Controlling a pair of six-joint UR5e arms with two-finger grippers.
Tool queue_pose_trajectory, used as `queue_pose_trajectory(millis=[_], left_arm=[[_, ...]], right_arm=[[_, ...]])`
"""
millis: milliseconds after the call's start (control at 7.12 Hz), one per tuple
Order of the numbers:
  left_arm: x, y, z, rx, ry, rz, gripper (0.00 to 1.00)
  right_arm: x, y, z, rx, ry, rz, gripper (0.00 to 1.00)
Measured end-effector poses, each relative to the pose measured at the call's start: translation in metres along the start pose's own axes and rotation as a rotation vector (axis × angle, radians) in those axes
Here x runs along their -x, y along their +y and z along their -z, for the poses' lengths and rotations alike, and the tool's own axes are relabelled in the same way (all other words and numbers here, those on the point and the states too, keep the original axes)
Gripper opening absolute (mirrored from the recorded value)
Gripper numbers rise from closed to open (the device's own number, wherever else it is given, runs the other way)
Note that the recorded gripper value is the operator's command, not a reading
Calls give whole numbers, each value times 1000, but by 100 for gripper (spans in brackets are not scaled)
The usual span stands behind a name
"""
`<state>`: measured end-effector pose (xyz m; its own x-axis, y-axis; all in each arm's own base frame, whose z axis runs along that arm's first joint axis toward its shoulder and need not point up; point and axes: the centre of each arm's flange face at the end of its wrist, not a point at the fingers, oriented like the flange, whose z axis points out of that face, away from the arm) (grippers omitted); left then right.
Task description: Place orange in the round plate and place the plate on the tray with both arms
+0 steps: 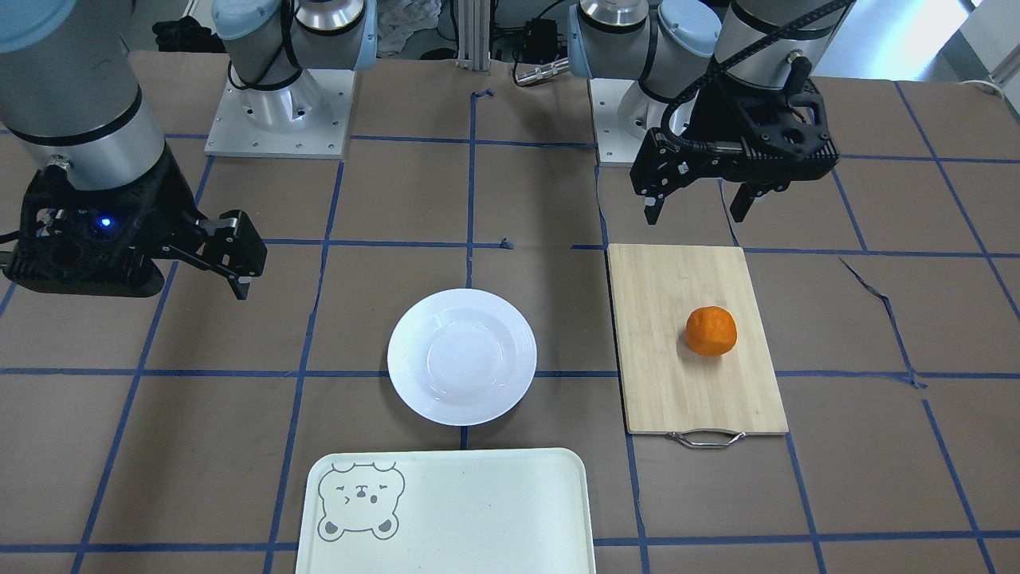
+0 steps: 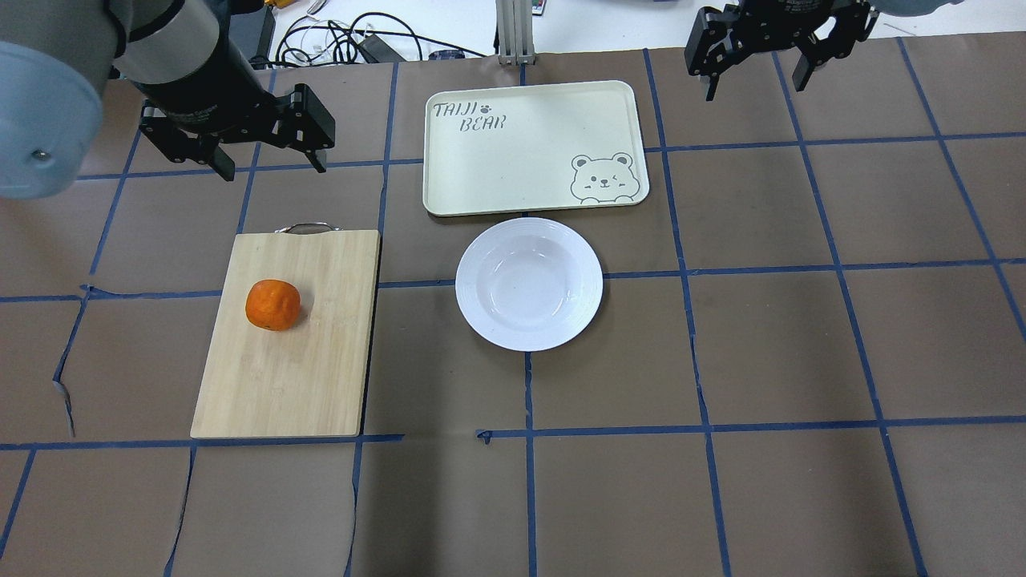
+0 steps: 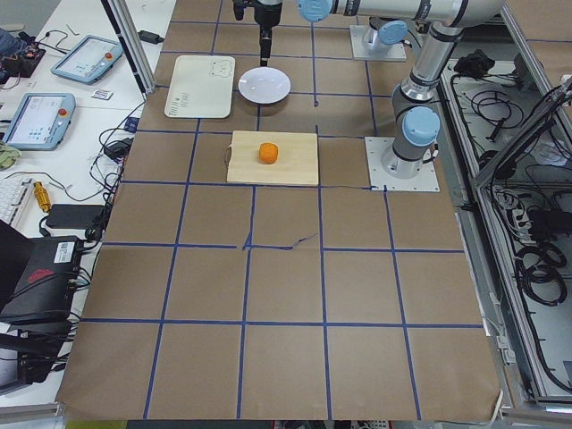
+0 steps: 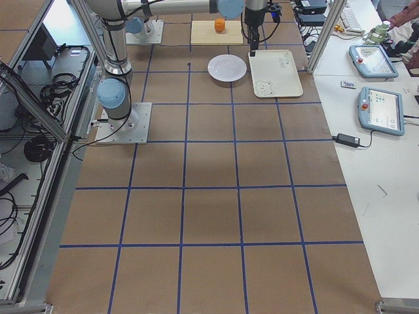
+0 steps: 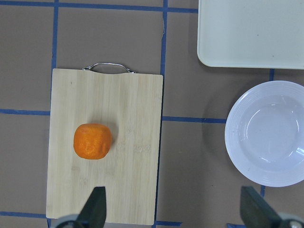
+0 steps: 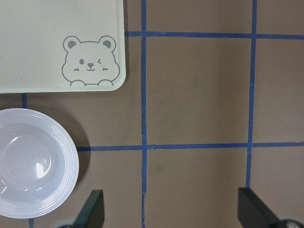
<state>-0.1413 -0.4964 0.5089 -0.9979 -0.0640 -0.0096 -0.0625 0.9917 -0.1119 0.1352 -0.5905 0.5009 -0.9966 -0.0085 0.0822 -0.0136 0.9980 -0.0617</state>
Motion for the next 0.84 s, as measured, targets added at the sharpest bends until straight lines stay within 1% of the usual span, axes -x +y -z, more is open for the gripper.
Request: queue_pose_trajectory(millis=[843], left_arm=[[0,0,0,0,0,0,100]], right_arm=[[6,1,1,-1,-23,-7,100]])
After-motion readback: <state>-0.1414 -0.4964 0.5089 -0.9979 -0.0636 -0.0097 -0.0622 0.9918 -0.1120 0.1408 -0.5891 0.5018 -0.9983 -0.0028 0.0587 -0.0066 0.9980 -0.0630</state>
